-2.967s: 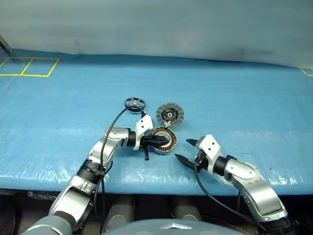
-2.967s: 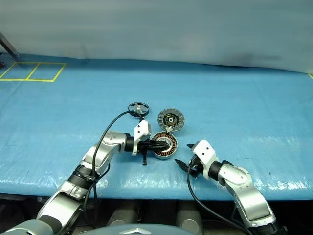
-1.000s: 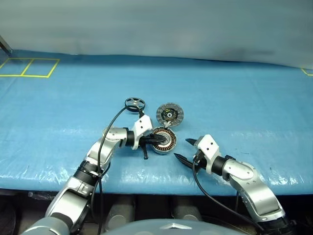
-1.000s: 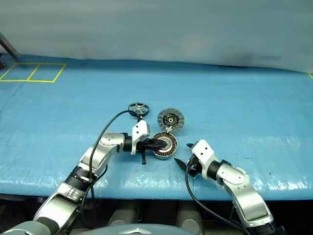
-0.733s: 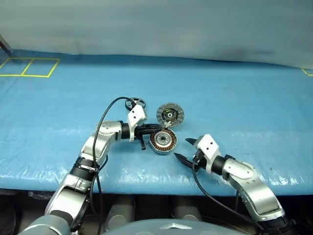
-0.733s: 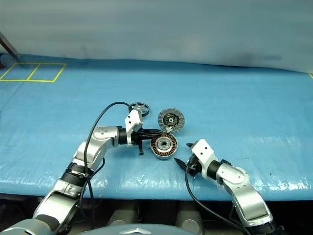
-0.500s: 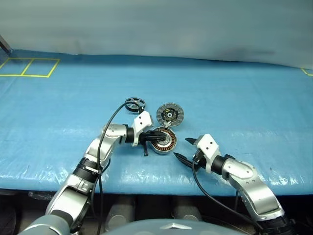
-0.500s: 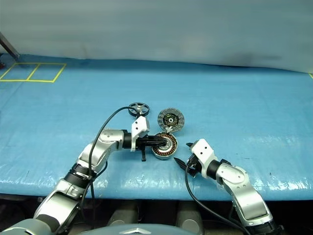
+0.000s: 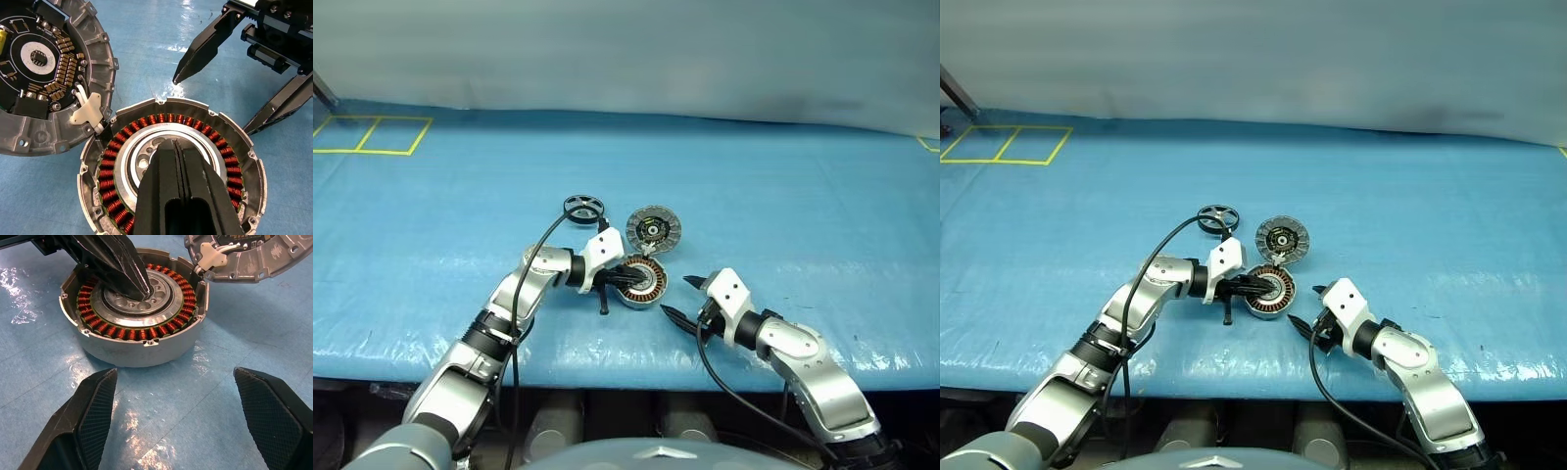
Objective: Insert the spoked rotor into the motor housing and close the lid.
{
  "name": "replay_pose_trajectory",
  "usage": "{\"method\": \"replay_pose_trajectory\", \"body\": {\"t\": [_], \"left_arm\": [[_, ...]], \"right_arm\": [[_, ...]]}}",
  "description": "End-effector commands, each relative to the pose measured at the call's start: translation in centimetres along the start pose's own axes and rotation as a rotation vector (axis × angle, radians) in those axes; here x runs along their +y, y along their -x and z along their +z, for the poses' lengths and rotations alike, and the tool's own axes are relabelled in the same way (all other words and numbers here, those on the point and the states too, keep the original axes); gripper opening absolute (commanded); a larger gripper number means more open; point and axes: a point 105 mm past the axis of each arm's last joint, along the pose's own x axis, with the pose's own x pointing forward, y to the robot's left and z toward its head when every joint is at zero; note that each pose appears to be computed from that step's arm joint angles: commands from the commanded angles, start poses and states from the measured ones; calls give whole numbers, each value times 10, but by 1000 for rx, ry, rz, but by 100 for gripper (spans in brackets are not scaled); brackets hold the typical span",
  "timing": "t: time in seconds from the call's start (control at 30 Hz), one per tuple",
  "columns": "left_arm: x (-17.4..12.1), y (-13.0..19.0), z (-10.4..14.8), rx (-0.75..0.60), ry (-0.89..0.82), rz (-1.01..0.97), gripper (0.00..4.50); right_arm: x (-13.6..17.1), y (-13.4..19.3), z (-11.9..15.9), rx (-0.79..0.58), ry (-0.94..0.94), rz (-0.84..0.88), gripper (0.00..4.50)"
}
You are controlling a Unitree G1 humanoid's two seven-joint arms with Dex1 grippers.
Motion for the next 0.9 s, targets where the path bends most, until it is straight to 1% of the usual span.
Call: {"method": "replay_pose_trajectory", "body": {"t": [0.03,0.1,0.17,0.27,0.33,0.4,0.43,0.53,0.63,0.73,0.9], "left_arm": [[-4,-1,-8,40,-1,-15,1],[-5,-1,-8,37,-2,-17,1],[-2,0,-1,-2,5,7,1],[9,6,18,-127,24,85,1],[20,18,40,-280,74,158,1],[25,30,51,-361,108,198,1],[27,36,53,-377,116,216,1],[27,48,51,-368,126,240,1],[26,51,36,-292,127,264,1],[29,56,31,-282,135,309,1],[49,72,17,-229,131,495,1]], "right_arm": [[-1,0,9,-41,22,-10,401],[0,-1,10,-44,22,-9,401],[0,-1,10,-46,22,-6,401],[1,-1,11,-50,23,-1,401],[2,-1,14,-66,22,4,401],[2,0,17,-79,20,7,401],[2,0,18,-83,19,9,401],[2,0,20,-89,21,21,401],[2,-2,21,-88,28,30,401],[3,-3,24,-97,30,41,401],[5,-3,29,-111,36,57,401]]}}
